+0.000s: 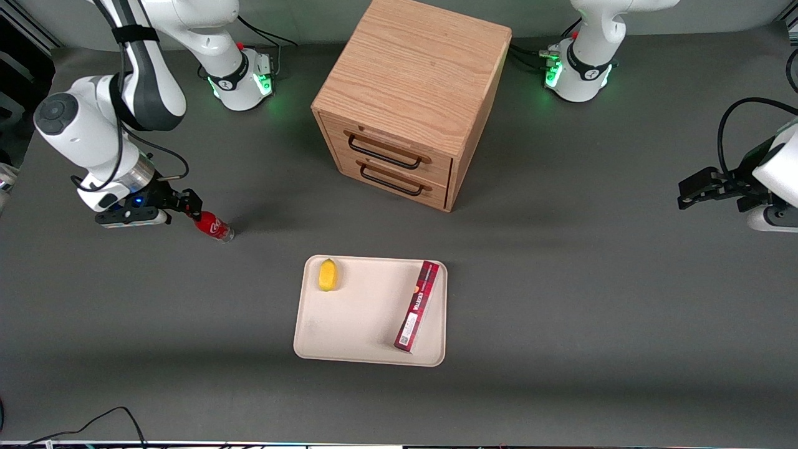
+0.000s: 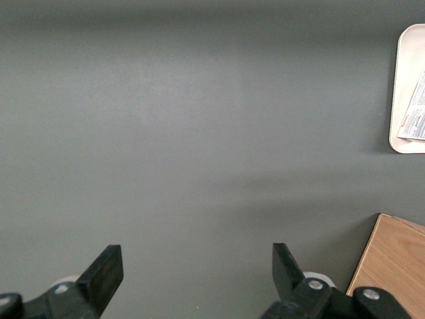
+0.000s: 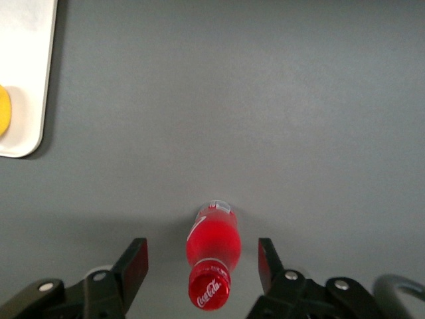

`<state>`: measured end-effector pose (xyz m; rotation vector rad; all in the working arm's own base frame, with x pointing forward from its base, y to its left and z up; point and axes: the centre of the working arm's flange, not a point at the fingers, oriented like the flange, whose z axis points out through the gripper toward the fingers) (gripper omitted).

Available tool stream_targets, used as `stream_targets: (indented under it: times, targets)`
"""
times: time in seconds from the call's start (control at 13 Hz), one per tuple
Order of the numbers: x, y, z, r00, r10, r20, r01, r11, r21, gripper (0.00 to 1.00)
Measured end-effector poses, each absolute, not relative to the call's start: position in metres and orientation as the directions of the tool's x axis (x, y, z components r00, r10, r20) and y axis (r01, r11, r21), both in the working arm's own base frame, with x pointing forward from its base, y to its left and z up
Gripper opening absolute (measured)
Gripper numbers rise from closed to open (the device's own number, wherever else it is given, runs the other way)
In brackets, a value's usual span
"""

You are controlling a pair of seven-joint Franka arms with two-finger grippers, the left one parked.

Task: Place coke bottle on tray
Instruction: 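Close the right gripper around the bottle's cap end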

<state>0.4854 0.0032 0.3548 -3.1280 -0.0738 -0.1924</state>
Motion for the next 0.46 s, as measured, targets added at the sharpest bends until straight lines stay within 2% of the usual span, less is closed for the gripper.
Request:
stream_targets:
  times: [0.08, 0.38, 0.46]
  targets:
    - [0.483, 0.003, 0.350, 0.992, 0.046, 0.115, 0.047, -0.999, -0.004, 0.71]
    - [0.471, 0.003, 0.334, 0.995, 0.047, 0.093, 0.048, -0.999, -0.005, 0.67]
    - [0.469, 0.004, 0.332, 0.995, 0.047, 0.093, 0.048, -0.999, -0.005, 0.57]
